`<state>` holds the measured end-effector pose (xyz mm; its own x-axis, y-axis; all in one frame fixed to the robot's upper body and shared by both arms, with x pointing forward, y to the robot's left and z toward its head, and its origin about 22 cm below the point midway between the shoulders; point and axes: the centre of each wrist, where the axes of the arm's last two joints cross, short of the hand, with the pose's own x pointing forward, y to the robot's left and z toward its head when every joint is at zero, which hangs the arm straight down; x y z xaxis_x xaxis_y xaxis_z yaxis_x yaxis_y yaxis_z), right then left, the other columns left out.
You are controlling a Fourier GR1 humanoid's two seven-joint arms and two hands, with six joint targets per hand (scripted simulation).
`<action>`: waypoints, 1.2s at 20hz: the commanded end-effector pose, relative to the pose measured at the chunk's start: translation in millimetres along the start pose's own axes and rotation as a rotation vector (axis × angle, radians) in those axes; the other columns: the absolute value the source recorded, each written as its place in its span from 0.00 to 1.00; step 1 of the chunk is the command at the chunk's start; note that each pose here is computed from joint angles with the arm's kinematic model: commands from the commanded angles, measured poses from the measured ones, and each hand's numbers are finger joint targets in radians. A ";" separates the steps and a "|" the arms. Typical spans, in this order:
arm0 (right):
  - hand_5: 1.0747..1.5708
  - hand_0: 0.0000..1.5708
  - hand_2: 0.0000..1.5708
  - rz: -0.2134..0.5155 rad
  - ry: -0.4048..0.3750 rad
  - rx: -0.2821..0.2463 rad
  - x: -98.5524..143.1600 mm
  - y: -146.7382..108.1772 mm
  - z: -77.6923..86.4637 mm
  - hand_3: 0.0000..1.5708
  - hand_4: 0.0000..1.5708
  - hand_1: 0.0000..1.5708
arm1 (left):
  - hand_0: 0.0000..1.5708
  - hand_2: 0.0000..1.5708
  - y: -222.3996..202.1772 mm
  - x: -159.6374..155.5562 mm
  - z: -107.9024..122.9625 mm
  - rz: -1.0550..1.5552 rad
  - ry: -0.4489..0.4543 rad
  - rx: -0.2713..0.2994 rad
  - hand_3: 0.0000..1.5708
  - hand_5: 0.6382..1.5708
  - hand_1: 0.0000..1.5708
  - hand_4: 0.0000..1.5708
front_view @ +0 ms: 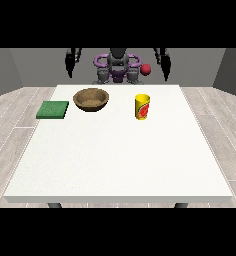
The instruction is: Pick the cup and pour the ball into the bowl, then pick the bowl and place it on the pad
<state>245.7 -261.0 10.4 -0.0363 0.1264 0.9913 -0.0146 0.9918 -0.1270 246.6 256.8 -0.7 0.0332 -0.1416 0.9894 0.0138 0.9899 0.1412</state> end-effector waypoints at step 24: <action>0.97 0.00 0.00 -0.177 -0.338 -0.007 -26.6 -59.4 -34.8 0.00 0.00 0.00 | 0.00 0.00 -52.3 34.5 -70.2 0.090 -0.481 0.110 0.00 0.86 0.00 0.00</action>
<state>258.6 -312.7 -19.0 -0.2785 -0.0594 0.9586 -0.0349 0.9981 0.0517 291.9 204.1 6.6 -0.3522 -0.0409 0.9350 -0.0849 0.9963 0.0116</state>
